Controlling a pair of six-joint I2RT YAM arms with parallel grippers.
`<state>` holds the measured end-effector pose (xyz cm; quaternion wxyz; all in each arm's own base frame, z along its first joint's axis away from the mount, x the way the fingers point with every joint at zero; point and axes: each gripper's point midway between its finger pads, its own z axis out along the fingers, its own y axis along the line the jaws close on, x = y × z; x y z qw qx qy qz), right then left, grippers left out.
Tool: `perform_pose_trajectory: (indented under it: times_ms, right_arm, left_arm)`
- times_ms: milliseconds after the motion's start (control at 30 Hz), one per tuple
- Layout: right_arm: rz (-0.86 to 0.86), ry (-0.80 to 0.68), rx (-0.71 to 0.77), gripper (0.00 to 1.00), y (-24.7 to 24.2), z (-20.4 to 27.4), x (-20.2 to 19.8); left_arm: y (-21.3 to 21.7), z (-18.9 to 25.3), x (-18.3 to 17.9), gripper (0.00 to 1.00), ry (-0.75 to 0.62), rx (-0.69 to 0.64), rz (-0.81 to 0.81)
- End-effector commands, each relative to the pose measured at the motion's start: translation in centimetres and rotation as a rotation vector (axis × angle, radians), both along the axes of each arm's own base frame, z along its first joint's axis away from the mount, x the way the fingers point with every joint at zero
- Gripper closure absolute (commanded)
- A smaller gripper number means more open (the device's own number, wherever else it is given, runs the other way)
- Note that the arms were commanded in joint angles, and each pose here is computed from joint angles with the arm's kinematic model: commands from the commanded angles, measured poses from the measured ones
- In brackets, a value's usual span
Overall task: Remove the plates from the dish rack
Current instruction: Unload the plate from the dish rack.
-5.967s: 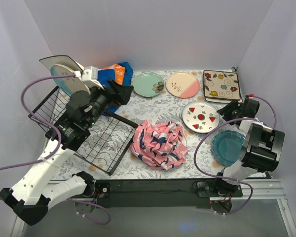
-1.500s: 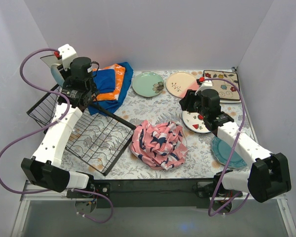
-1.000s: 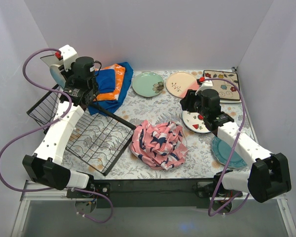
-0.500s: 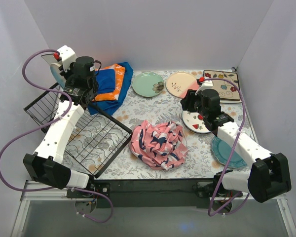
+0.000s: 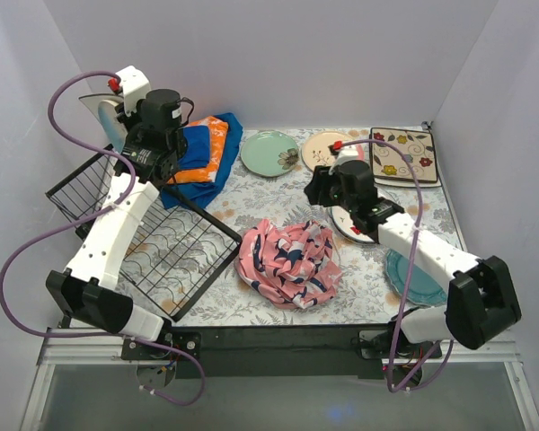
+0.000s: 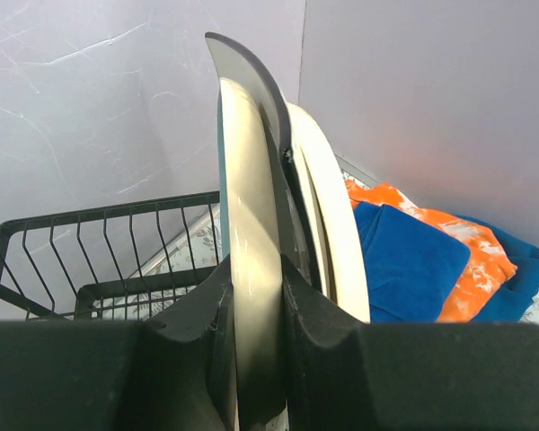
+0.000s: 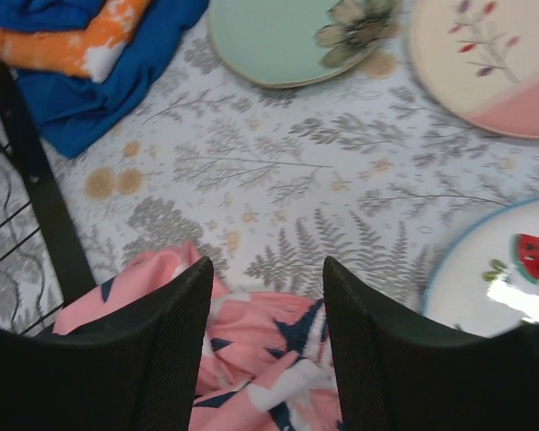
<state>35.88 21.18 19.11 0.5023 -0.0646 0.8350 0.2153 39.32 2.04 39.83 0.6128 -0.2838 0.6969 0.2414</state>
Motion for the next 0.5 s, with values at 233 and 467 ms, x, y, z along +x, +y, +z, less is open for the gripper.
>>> perform_pose_trajectory:
  times_ms: [233, 467]
  right_arm:
    - [0.528, 0.024, -0.055, 0.36, 17.9, -4.0, -4.4]
    - [0.689, 0.060, -0.125, 0.35, 24.4, -7.9, -6.8]
  left_arm:
    - [-0.5, 2.6, -1.3, 1.00, -0.080, -0.012, -0.040]
    - [-0.5, 2.6, -1.5, 1.00, -0.082, -0.016, -0.055]
